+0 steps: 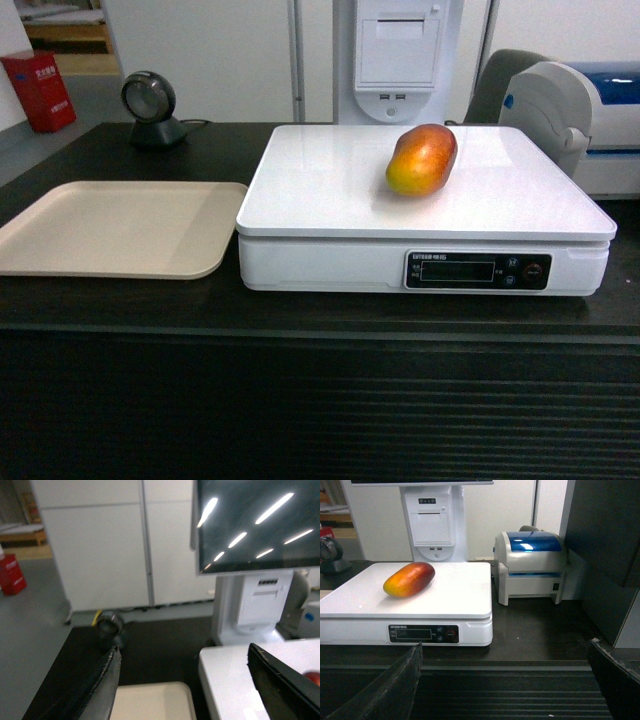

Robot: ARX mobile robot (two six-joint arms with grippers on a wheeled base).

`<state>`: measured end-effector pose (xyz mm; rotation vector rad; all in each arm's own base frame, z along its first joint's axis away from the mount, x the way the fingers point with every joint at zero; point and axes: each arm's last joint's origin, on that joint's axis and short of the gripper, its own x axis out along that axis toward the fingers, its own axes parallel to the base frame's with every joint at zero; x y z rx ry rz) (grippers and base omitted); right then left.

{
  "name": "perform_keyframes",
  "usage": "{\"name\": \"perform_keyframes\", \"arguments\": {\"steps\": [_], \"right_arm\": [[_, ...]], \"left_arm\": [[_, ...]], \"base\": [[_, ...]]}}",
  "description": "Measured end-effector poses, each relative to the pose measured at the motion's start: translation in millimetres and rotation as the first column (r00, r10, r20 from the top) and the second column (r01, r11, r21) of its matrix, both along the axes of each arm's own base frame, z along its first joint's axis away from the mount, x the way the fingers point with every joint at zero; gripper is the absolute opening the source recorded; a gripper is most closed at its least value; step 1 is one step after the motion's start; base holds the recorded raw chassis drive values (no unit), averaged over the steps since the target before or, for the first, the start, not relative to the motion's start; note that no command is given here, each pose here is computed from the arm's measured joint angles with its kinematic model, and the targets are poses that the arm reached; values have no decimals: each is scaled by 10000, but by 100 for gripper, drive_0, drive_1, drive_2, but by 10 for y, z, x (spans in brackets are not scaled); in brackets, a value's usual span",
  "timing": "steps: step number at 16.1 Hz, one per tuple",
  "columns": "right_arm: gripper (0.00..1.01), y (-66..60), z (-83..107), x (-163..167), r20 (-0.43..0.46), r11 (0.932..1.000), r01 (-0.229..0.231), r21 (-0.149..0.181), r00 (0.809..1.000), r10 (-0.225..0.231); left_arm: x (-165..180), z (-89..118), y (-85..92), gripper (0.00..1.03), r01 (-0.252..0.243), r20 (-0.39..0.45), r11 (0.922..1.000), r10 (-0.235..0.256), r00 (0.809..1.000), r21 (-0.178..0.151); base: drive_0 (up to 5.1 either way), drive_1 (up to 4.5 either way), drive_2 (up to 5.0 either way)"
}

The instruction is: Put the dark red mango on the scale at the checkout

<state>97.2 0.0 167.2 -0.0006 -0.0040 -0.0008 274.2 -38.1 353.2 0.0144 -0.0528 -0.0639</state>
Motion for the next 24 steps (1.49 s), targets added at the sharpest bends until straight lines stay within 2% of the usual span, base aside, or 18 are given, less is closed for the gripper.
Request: {"name": "perform_keyframes", "arguments": {"steps": [1, 2, 3, 4, 6, 7, 14, 20, 24], "right_arm": [[98, 0, 0, 0, 0, 10000, 0, 0, 10000, 0], [98, 0, 0, 0, 4, 10000, 0, 0, 10000, 0], [98, 0, 1, 0, 8, 10000, -8, 0, 10000, 8], [98, 0, 0, 0, -4, 10000, -11, 0, 10000, 11], [98, 0, 0, 0, 4, 10000, -4, 0, 10000, 4], [98, 0, 0, 0, 0, 10000, -4, 0, 10000, 4], [98, 0, 0, 0, 4, 10000, -8, 0, 10000, 8], [98, 0, 0, 0, 4, 10000, -8, 0, 10000, 8], [98, 0, 0, 0, 4, 10000, -8, 0, 10000, 8]], "left_arm": [[-250, -197, 188, 67, -520, -256, 9986, 520, 9983, -21], [-377, -315, 260, 60, -758, -219, 9971, 756, 9969, -91], [-548, -504, 315, 46, -911, -62, 9957, 910, 9958, -148], [-623, -640, 351, 37, -589, -135, 9982, 587, 9982, -113], [-761, -973, 380, 15, -666, -592, 9977, 660, 9961, -83], [-836, -1072, 381, 4, -662, -596, 9978, 656, 9961, -83], [-1189, -1487, 381, 2, -650, -578, 9978, 643, 9963, -111], [-1418, -1700, 381, 2, -650, -579, 9978, 643, 9963, -114], [-1466, -1737, 381, 2, -650, -575, 9978, 643, 9963, -111]], "base": [[0, 0, 0], [0, 0, 0], [0, 0, 0], [0, 0, 0], [0, 0, 0], [0, 0, 0], [0, 0, 0], [0, 0, 0], [0, 0, 0]]}}
